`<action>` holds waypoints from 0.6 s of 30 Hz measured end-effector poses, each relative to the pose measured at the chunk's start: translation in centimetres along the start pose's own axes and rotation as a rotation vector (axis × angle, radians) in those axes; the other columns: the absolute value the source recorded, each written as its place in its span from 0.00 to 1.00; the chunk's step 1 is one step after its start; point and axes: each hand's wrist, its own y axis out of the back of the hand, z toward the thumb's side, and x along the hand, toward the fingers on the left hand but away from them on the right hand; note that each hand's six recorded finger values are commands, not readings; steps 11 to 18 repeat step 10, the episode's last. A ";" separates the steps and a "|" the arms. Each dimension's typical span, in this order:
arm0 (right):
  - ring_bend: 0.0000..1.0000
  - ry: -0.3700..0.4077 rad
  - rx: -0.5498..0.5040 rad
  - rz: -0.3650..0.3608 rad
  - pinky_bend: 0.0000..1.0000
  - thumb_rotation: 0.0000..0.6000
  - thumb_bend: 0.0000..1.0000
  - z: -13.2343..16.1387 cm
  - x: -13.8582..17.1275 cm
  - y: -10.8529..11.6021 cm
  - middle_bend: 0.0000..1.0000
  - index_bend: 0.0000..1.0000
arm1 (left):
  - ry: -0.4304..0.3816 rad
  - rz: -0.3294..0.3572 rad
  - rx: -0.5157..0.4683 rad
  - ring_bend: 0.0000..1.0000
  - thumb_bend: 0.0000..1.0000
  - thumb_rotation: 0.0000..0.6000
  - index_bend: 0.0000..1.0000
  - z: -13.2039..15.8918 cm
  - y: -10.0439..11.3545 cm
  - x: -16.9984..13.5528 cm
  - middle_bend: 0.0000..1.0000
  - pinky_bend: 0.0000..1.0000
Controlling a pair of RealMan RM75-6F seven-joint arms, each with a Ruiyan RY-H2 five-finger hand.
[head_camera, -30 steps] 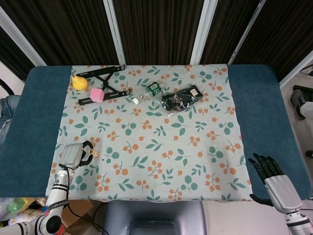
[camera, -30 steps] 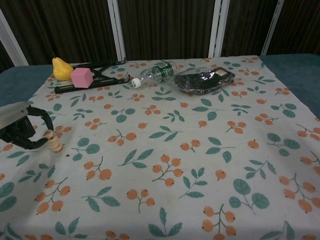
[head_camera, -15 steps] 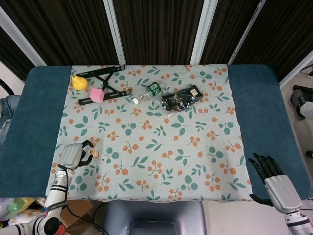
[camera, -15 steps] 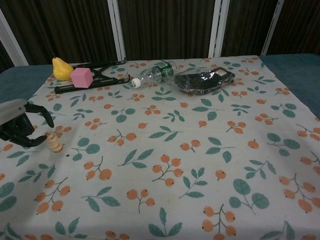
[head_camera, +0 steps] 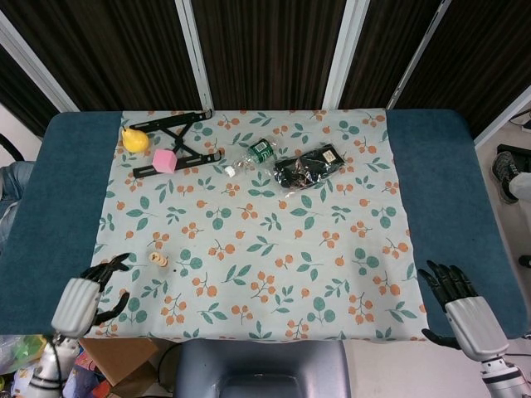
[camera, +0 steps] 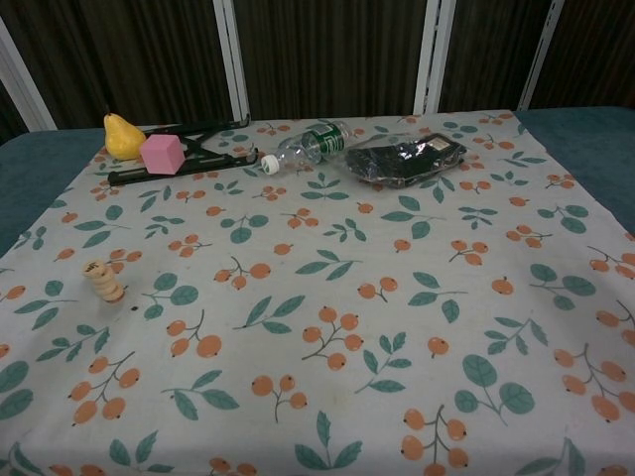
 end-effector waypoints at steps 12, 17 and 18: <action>0.00 0.018 0.003 -0.006 0.05 1.00 0.20 0.4 0.3 -0.1 0.00 0.00 | 0.008 -0.072 0.044 0.00 0.38 1.00 0.03 -2.1 1.6 -4.0 0.03 0.00; 0.00 0.018 0.003 -0.006 0.05 1.00 0.20 0.4 0.3 -0.1 0.00 0.00 | 0.008 -0.072 0.044 0.00 0.38 1.00 0.03 -2.1 1.6 -4.0 0.03 0.00; 0.00 0.018 0.003 -0.006 0.05 1.00 0.20 0.4 0.3 -0.1 0.00 0.00 | 0.008 -0.072 0.044 0.00 0.38 1.00 0.03 -2.1 1.6 -4.0 0.03 0.00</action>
